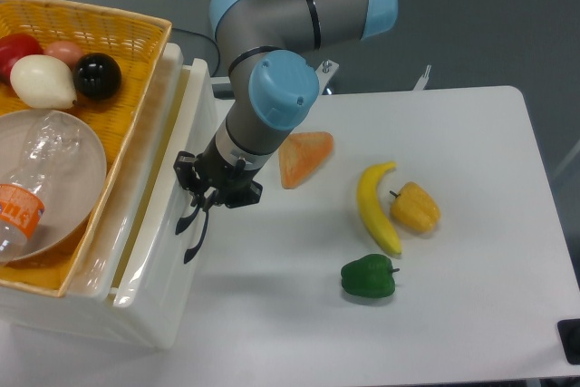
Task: Slide open the top white drawer
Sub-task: 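Close the gripper on the black drawer handle, then pull the handle outward, sliding the top drawer open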
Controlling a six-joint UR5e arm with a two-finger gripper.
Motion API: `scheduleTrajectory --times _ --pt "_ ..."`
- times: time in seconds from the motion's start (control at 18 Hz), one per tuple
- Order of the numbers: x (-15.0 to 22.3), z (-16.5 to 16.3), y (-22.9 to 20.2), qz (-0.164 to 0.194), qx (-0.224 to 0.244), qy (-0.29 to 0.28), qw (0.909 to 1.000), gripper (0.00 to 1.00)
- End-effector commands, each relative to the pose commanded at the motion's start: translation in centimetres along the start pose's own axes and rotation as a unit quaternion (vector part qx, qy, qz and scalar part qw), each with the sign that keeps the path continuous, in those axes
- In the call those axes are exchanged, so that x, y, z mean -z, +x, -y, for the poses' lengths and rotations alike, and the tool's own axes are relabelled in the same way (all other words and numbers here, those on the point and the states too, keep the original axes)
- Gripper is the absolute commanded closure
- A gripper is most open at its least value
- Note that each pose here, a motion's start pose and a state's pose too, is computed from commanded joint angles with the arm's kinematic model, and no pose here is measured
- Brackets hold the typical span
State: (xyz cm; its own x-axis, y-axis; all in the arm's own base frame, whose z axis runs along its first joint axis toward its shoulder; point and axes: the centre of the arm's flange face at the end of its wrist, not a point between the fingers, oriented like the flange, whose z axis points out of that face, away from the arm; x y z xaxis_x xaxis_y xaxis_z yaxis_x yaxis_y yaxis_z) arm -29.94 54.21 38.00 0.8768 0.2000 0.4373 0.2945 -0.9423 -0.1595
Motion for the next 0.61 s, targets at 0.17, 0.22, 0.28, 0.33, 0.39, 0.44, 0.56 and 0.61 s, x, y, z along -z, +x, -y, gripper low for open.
scheduleTrajectory --times 0.17,0.22,0.28,0.33,0.39,0.44,0.56,0.61 --pt "0.05 -0.02 -0.08 0.0 0.001 0.0 1.0 0.75" --pt "0.05 -0.02 -0.08 0.0 0.001 0.0 1.0 0.75" --pt "0.13 -0.06 -0.25 0.0 0.002 0.001 1.0 0.76" --pt "0.38 -0.15 -0.52 0.001 0.004 0.003 1.0 0.76" --pt "0.43 -0.17 -0.6 0.001 0.004 0.003 1.0 0.76" --pt "0.43 -0.17 -0.6 0.001 0.004 0.003 1.0 0.76" --pt "0.47 -0.19 -0.68 0.001 0.005 0.004 1.0 0.76" --pt "0.44 -0.2 -0.82 0.001 0.006 0.003 1.0 0.76"
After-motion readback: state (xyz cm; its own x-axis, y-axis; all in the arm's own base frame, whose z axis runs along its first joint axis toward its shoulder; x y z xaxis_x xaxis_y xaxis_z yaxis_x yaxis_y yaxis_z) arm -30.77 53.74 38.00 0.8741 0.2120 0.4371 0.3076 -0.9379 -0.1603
